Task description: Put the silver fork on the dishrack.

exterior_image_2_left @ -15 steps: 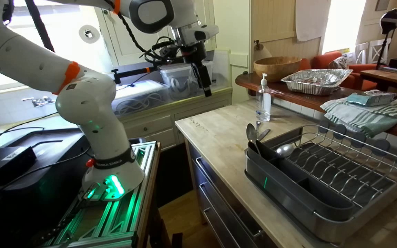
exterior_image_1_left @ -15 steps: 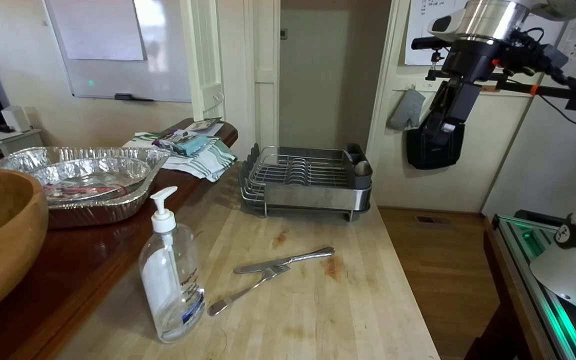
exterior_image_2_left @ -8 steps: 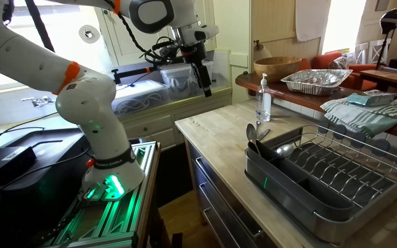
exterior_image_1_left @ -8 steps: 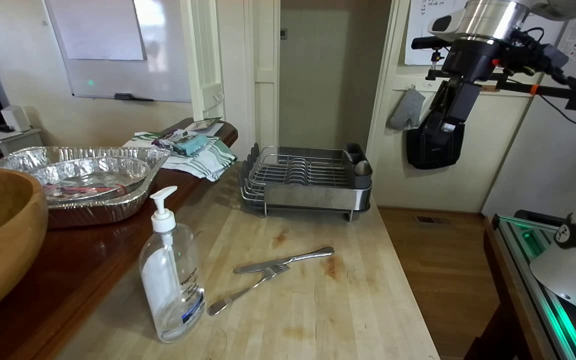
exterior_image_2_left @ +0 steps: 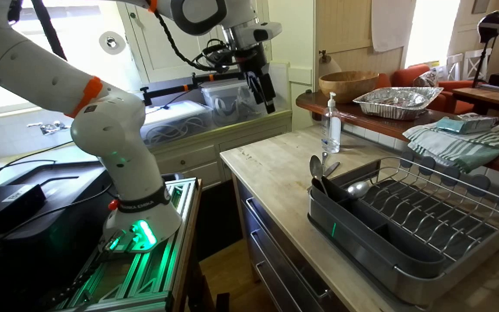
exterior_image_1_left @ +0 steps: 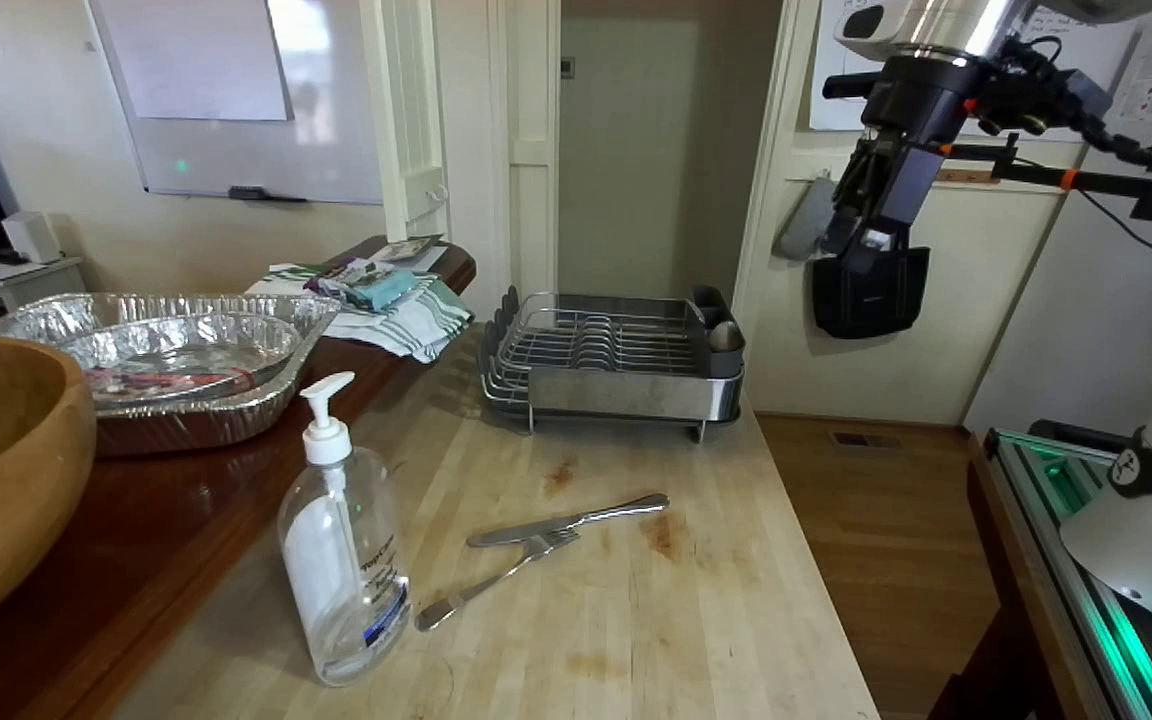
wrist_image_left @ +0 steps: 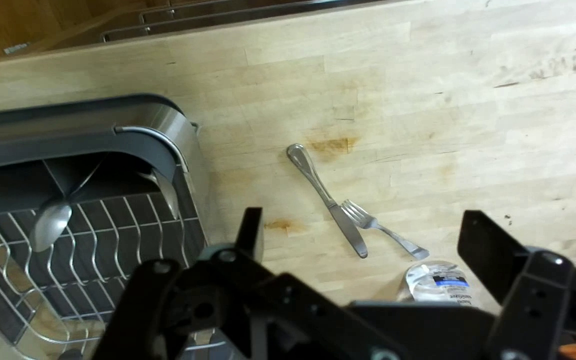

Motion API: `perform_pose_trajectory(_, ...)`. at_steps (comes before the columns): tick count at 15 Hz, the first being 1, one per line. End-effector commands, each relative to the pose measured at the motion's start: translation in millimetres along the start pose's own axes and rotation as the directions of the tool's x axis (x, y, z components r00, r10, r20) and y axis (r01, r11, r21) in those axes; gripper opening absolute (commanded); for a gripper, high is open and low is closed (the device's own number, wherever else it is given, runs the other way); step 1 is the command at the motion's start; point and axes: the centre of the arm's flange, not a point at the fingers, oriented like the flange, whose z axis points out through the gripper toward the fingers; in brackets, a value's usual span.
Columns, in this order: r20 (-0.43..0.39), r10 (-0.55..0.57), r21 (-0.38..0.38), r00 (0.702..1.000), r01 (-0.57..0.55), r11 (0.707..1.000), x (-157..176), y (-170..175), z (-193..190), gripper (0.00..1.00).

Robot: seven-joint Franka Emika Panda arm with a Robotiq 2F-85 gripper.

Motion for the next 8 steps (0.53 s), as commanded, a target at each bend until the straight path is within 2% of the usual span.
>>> perform_pose_trajectory(1, 0.002, -0.093, -0.007, 0.996, 0.093, 0.996, 34, 0, 17, 1.00)
perform_pose_trajectory(8, 0.029, -0.250, 0.008, 0.968, 0.250, 0.968, 82, 0, 53, 1.00)
